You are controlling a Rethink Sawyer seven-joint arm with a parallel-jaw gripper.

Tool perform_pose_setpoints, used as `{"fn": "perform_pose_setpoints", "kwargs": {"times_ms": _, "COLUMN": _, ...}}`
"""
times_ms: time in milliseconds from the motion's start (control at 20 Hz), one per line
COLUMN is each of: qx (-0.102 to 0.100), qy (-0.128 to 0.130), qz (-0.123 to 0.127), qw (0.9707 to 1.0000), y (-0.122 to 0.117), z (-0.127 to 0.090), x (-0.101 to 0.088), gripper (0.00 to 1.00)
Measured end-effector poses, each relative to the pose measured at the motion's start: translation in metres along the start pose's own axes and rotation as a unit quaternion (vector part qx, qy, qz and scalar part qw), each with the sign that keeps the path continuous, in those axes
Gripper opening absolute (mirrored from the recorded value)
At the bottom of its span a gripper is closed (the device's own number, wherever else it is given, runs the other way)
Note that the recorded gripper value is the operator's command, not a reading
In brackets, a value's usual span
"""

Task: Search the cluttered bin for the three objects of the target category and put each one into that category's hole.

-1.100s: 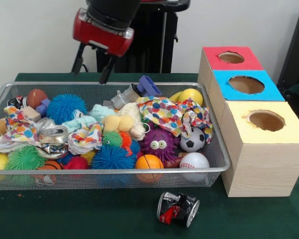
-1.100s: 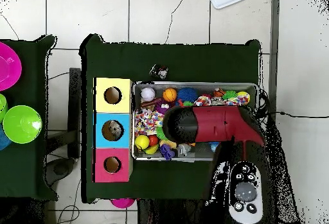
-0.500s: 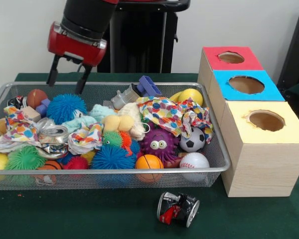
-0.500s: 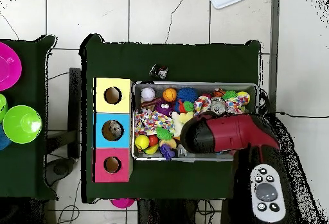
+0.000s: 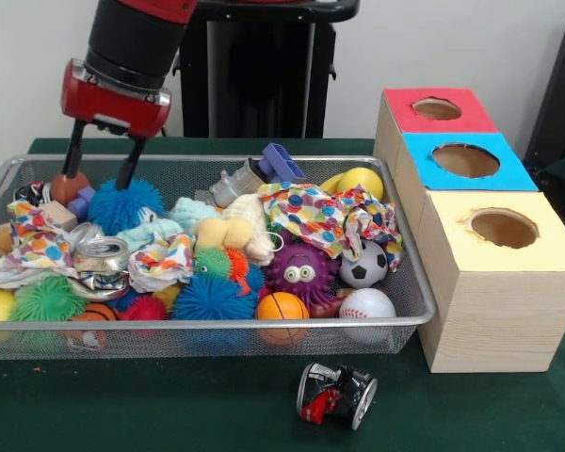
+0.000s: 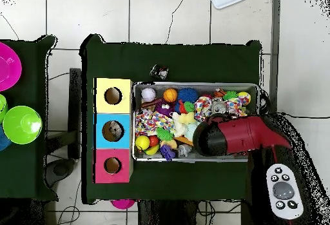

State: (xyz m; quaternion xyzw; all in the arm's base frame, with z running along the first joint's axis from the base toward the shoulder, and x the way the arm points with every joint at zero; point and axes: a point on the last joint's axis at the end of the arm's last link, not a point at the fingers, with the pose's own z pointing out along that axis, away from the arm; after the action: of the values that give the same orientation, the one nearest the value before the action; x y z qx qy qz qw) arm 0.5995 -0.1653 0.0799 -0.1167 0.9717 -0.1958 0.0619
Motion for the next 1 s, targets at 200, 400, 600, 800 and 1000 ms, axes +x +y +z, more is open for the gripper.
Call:
{"fn": "perform_pose_setpoints", "kwargs": {"times_ms": 200, "qx": -0.001, "qy": -0.017, "qz": -0.018, "qw": 0.9997, "y": -0.006, "z": 0.01, "x": 0.001, "gripper": 1.0}}
{"fn": "perform_pose_setpoints", "kwargs": {"times_ms": 400, "qx": -0.007, "qy": -0.037, "qz": -0.029, "qw": 0.9989, "y": -0.011, "z": 0.023, "x": 0.001, "gripper": 1.0}}
{"fn": "perform_pose_setpoints", "kwargs": {"times_ms": 600, "qx": -0.016, "qy": -0.057, "qz": -0.038, "qw": 0.9975, "y": -0.014, "z": 0.038, "x": 0.003, "gripper": 1.0}}
{"fn": "perform_pose_setpoints", "kwargs": {"times_ms": 800, "qx": -0.03, "qy": -0.068, "qz": -0.05, "qw": 0.996, "y": -0.015, "z": 0.056, "x": 0.007, "gripper": 1.0}}
{"fn": "perform_pose_setpoints", "kwargs": {"times_ms": 1000, "qx": -0.04, "qy": -0.075, "qz": -0.064, "qw": 0.9944, "y": -0.013, "z": 0.065, "x": 0.008, "gripper": 1.0}}
